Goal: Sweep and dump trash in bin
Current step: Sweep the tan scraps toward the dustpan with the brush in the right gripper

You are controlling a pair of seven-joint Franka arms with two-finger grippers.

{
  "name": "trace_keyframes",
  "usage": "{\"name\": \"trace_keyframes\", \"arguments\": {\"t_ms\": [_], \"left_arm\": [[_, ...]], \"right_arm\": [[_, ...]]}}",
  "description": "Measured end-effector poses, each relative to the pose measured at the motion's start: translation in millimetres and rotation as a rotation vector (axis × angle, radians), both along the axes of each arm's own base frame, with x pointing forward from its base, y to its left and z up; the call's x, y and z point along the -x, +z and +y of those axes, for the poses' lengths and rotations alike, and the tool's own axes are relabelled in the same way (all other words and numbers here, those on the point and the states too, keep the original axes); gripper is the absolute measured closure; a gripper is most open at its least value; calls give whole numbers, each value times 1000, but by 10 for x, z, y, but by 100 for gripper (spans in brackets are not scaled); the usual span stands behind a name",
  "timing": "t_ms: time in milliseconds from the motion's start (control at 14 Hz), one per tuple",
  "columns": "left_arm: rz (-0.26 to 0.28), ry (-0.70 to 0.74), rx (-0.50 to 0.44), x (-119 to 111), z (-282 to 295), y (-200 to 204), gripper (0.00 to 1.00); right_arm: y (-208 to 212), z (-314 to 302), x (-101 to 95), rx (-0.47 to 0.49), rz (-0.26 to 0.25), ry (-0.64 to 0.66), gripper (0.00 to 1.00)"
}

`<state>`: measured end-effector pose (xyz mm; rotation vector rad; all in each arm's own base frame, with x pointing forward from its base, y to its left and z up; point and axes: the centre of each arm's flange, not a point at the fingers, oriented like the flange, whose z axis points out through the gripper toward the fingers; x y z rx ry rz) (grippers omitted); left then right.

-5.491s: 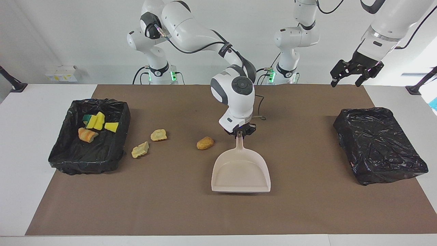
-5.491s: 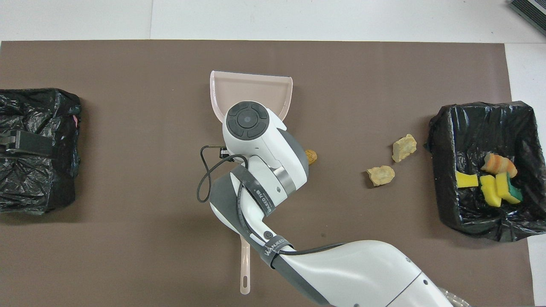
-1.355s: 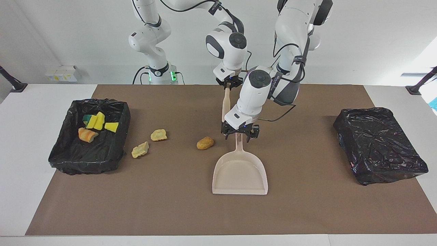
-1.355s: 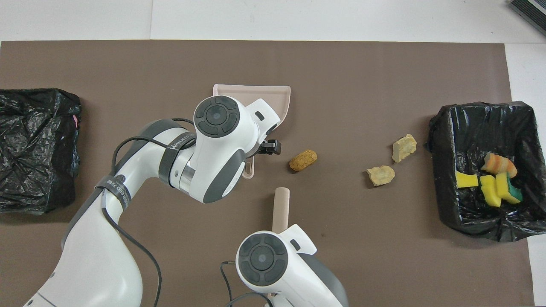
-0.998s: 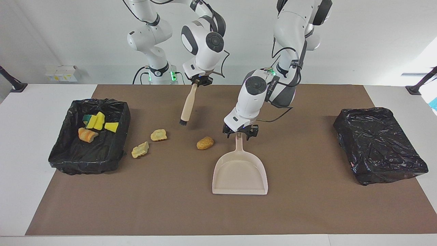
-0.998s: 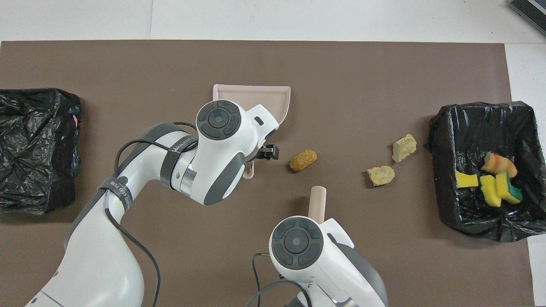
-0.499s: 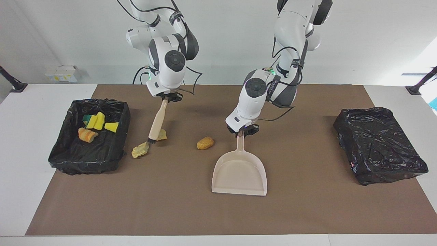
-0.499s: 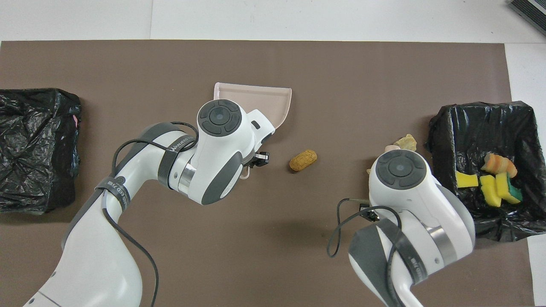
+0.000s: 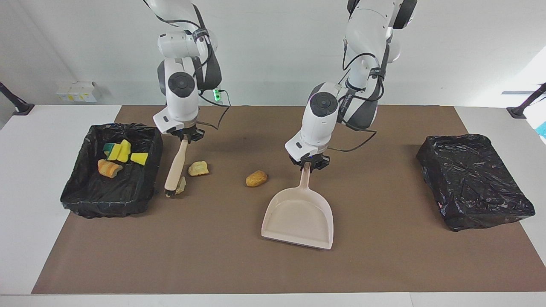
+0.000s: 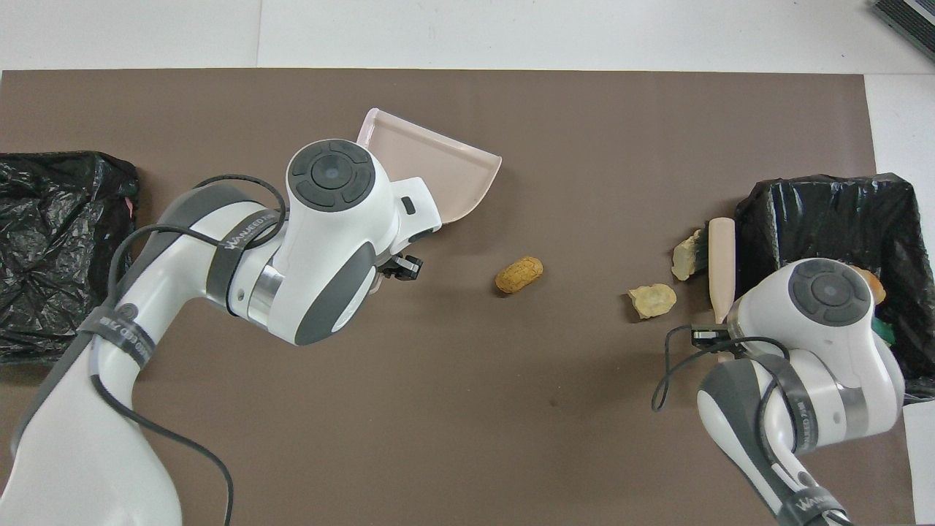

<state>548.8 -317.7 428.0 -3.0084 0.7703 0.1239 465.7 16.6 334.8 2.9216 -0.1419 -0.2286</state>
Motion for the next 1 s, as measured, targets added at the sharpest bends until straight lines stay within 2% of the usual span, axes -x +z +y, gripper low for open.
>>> {"name": "trace_keyframes", "arguments": {"t_ms": [285, 499, 713, 856, 998], "left_arm": [[82, -297, -85, 38, 577, 346, 68], [132, -504, -169, 153, 766, 224, 68], [173, -706, -181, 329, 733, 136, 68], [146, -848, -158, 387, 698, 74, 68], [115, -891, -126, 434, 608, 5, 68]], "right_arm": [[-50, 300, 92, -31, 34, 70, 74], [-44, 712, 165, -133, 54, 91, 74], [46, 1196, 219, -236, 64, 90, 74], [185, 1547, 198, -317, 72, 86, 74], [280, 1816, 151, -372, 73, 91, 74]]}}
